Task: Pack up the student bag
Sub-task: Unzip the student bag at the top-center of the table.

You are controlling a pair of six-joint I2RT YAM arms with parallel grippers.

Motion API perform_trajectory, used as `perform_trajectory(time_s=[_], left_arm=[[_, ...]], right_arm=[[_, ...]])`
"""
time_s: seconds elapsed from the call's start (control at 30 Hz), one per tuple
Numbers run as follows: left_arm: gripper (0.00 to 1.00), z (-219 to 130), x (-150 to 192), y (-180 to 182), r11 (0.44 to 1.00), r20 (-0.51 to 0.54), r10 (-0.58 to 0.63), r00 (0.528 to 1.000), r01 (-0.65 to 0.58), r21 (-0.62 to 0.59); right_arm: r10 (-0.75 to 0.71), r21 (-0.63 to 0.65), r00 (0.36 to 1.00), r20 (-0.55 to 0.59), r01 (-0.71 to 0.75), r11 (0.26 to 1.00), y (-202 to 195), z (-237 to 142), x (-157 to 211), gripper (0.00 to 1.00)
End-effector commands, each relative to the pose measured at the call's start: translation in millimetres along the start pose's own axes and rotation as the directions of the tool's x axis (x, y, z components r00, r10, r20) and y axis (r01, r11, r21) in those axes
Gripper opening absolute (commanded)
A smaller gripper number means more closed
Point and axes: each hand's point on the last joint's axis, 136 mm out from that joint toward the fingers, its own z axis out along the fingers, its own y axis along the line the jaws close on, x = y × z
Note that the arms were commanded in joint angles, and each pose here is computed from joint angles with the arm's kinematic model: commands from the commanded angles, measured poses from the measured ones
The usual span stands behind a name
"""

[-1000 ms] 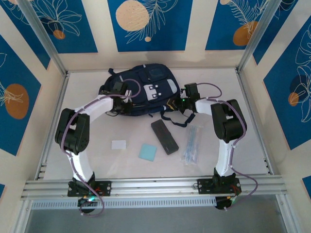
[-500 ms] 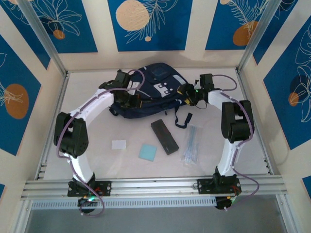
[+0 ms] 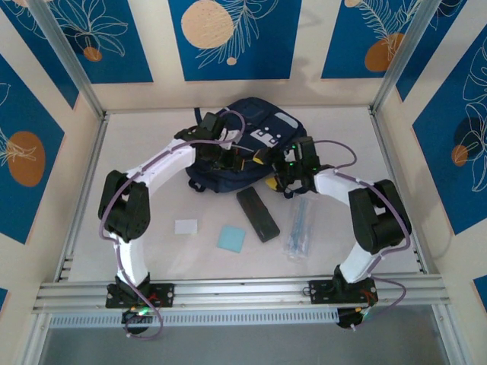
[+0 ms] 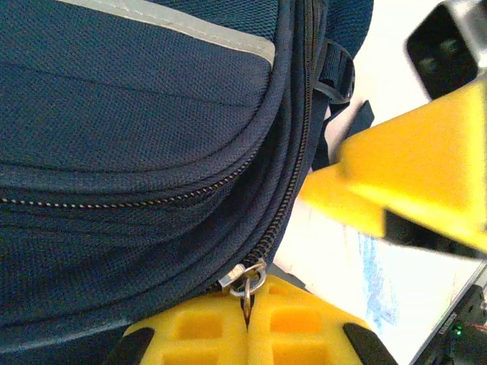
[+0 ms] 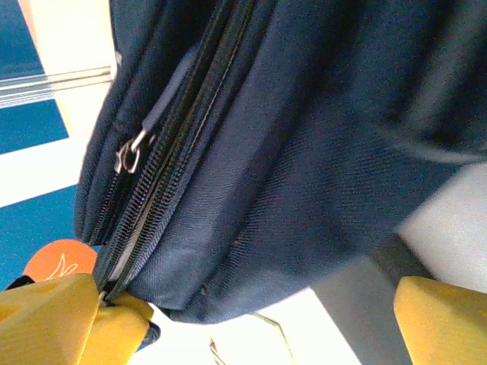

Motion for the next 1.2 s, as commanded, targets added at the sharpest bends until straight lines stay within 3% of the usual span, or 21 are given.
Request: perform_trajectory(time_s=[0.0,0.03,0.07,0.1,0.13,0.17,0.47,0.67,0.87,1.17], left_arm=[[0.0,-17.7,-8.2,-30.1,0.995,0.071,0.035,0.997,-0.041,0.092],[0.0,-18.5,-5.6,-30.1,0.995,0.072,0.031,0.997,-0.038,0.095],[0.0,-19.5,-3.1,-28.6,0.995,0.071,0.032,0.997,-0.038,0.091],[0.0,-19.4,-0.2,-26.1,0.996,0.067,0.036,0.997,-0.041,0.08],[0.0,-20.3,2.2,-20.3,0.997,0.061,0.037,0.997,-0.041,0.06],[0.0,-21.3,4.3,-12.1,0.999,0.052,0.036,0.998,-0.038,0.036],[0.0,-64.7,24.6,105.0,0.964,-0.033,-0.045,0.998,0.035,-0.265],[0.0,-98.6,15.8,174.3,0.885,0.057,-0.132,0.99,0.144,-0.442],[0.0,-108.4,24.1,162.3,0.9,0.064,-0.085,0.994,0.105,-0.424],[0.0,-102.9,69.7,86.6,0.98,0.054,-0.122,0.991,0.129,-0.151]], right_arm=[[0.067,-0.075,0.996,0.057,-0.063,0.995,15.4,26.4,-14.3,0.98],[0.078,-0.085,0.996,0.048,-0.074,0.994,17.2,35.8,-15.1,0.93],[0.082,-0.101,0.996,0.034,-0.079,0.992,20.0,44.4,-15.1,0.78],[0.073,-0.126,0.997,0.023,-0.07,0.99,24.4,49.8,-15.5,0.48],[0.07,-0.144,0.998,0.011,-0.067,0.987,26.6,53.8,-15.3,0.08],[0.073,-0.144,0.997,0.006,-0.072,0.987,25.1,55.2,-15.6,0.0],[-0.054,-0.029,0.998,0.015,0.054,0.998,-6.5,18.2,-27.9,0.0],[-0.233,0.027,0.967,-0.106,0.237,0.971,-5.4,0.1,-23.5,0.0],[-0.344,0.065,0.925,-0.163,0.358,0.931,-12.7,-30.6,-66.4,0.0],[-0.224,0.083,0.973,-0.054,0.228,0.97,-0.4,-37.6,-149.4,0.0]])
